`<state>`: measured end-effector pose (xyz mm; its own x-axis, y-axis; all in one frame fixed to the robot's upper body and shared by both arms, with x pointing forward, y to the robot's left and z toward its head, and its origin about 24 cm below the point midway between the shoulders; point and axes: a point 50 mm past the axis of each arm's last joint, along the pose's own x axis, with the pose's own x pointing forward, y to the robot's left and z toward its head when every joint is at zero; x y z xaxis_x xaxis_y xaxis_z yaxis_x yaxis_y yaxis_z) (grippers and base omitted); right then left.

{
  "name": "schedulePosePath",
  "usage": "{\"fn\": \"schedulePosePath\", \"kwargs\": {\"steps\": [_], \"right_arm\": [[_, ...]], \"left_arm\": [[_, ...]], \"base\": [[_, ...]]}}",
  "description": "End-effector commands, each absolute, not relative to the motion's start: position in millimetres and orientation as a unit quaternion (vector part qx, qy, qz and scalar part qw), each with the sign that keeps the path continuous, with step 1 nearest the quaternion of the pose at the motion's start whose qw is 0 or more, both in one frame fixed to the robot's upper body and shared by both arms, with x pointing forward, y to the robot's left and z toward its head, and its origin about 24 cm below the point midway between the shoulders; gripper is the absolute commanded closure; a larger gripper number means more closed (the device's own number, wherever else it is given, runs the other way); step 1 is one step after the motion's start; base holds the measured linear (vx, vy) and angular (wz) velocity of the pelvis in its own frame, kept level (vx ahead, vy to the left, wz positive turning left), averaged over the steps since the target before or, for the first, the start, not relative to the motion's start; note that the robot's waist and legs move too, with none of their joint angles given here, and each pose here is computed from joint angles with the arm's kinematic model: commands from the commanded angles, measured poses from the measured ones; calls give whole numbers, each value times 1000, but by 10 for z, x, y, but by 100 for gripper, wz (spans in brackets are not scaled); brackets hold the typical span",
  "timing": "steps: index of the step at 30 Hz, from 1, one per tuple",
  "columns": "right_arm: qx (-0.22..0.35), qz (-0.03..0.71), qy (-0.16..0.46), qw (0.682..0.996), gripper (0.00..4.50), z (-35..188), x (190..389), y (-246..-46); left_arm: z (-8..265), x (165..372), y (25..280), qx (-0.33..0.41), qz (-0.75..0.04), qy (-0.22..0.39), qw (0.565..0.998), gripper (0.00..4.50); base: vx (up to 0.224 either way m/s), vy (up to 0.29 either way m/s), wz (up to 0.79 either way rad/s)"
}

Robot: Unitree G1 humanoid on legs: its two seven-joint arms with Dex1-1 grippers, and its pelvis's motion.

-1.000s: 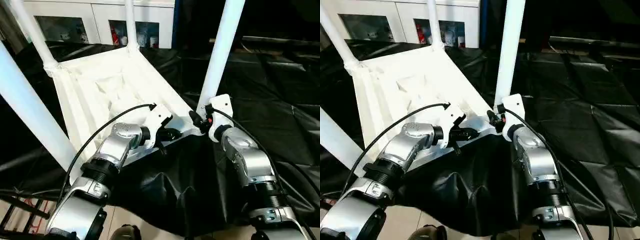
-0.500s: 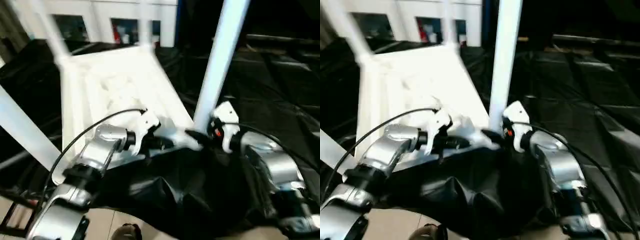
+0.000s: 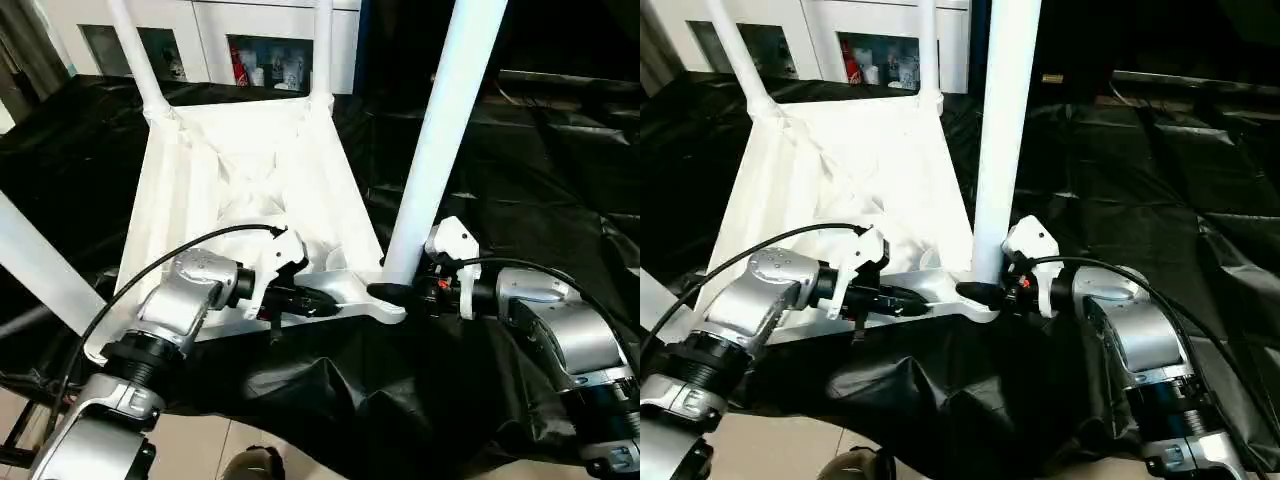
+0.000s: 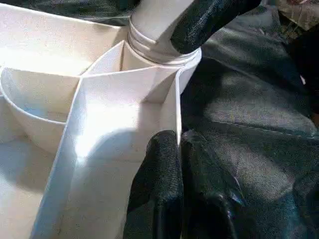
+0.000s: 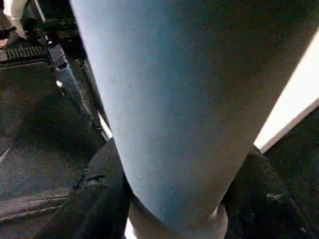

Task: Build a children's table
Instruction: Rotate leg to tighten

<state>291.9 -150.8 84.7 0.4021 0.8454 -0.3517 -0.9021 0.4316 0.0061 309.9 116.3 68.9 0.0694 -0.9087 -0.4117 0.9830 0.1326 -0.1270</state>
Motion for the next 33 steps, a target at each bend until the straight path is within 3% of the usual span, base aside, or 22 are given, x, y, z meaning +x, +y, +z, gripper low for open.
{"fn": "schedulePosePath", "kwargs": {"steps": [1,2,5,6,7,8,10,14,17,20,24,27,29,33], "right_arm": [[-60,546,193,813,244,612,2813,-1309],[-63,504,200,838,245,546,2873,-1283],[-66,474,205,854,245,500,2914,-1268],[-59,416,220,880,247,412,2983,-1247],[-59,416,220,880,247,412,2983,-1247],[-47,356,238,902,250,323,3040,-1215],[-39,320,250,913,251,266,3067,-1190],[-7,247,246,937,251,216,3148,-925],[2,276,210,938,251,311,3180,-769],[31,283,205,936,182,352,3190,-740],[-2,328,189,926,139,402,3162,-789],[-11,355,182,917,139,429,3134,-803],[-32,425,171,888,139,492,3044,-895],[-55,489,170,854,139,536,2930,-1016]], "left_arm": [[862,3116,907,93,-674,143,719,450],[866,3181,865,93,-647,137,744,450],[869,3223,836,92,-629,134,760,450],[881,3286,776,90,-604,129,781,450],[881,3286,776,90,-604,129,781,450],[899,3343,696,83,-581,124,800,450],[912,3374,642,79,-568,122,810,450],[966,3420,377,63,-537,106,835,450],[971,3386,297,64,-549,100,827,450],[964,3376,287,67,-555,98,823,450],[941,3324,361,77,-586,100,800,450],[936,3305,393,81,-597,101,792,450],[915,3246,476,93,-629,101,765,450],[896,3174,558,101,-661,106,736,450]], "base": [[0,0,0],[0,0,0],[0,0,0],[0,0,0],[0,0,0],[0,0,0],[0,0,0],[0,0,0],[0,0,0],[0,0,0],[0,0,0],[0,0,0],[0,0,0],[0,0,0]]}}
